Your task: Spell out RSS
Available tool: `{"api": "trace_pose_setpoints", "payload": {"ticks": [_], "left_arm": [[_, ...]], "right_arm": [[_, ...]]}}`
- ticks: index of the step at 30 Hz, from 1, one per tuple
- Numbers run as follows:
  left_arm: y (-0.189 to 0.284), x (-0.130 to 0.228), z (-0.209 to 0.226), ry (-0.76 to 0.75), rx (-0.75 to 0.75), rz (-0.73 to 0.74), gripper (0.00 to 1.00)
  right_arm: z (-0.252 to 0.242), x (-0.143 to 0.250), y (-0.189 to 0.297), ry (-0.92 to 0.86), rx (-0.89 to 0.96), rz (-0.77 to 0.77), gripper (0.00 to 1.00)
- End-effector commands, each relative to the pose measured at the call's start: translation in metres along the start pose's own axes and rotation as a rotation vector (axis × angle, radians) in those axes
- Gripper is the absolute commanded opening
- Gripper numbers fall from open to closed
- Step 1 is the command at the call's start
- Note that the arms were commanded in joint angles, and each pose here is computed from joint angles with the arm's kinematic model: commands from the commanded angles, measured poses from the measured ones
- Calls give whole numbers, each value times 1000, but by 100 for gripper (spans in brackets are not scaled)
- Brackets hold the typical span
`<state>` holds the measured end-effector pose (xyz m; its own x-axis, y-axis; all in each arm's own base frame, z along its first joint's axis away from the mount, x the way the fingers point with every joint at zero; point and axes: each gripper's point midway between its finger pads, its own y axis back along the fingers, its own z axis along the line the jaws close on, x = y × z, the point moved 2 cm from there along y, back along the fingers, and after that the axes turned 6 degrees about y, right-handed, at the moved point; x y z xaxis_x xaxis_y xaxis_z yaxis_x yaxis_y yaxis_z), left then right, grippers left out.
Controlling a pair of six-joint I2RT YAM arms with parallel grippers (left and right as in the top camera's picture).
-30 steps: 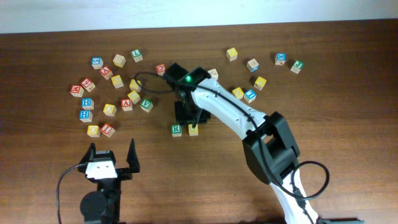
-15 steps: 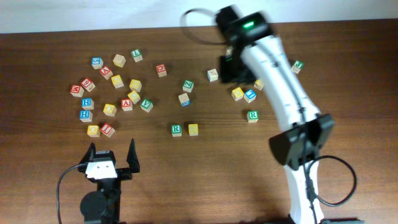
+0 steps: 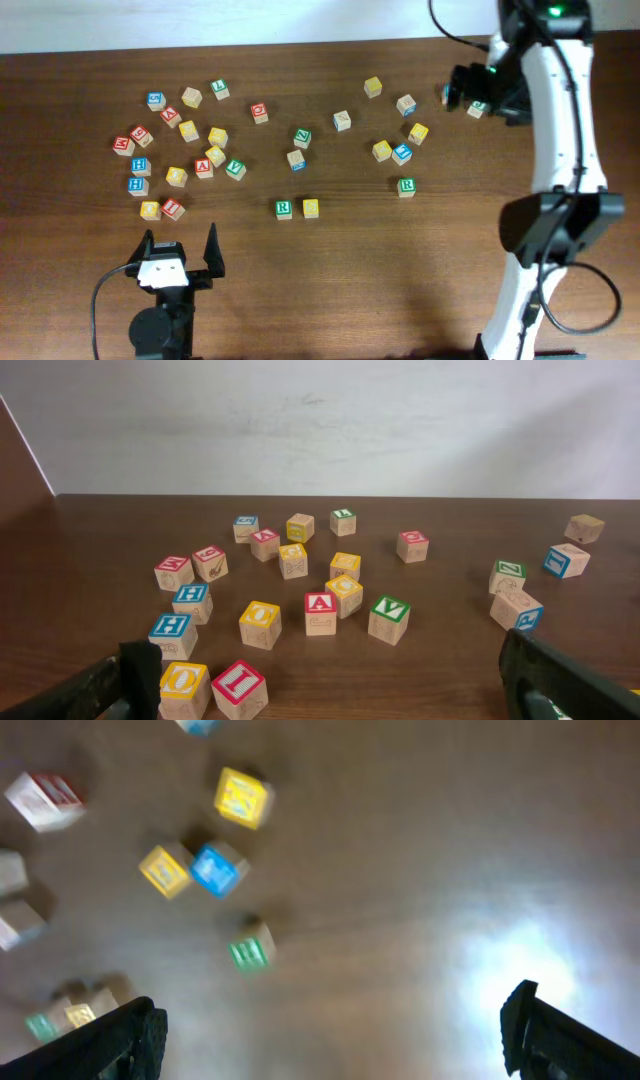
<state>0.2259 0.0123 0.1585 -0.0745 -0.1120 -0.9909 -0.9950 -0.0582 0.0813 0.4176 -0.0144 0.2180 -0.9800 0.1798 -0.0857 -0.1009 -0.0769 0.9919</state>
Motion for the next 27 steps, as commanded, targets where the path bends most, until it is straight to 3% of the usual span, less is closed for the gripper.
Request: {"api": "trace_pose_setpoints", "payload": {"ticks": [1,8,12,18,27], "left_arm": [[0,2,0,9,1,5,99],[0,2,0,9,1,5,99],[0,2,0,9,1,5,99],[0,2,0,9,1,6,99],[0,2,0,9,1,6,99]], "right_arm": [[-11,38,36,11,7,-24,98],[-33,73,45,1,27,-61,98],[-57,62,36,-36,-12,-95,98],[-111,65,37,-315,-82,-111,98],[-124,67,38,-354,-83,-118,98]]}}
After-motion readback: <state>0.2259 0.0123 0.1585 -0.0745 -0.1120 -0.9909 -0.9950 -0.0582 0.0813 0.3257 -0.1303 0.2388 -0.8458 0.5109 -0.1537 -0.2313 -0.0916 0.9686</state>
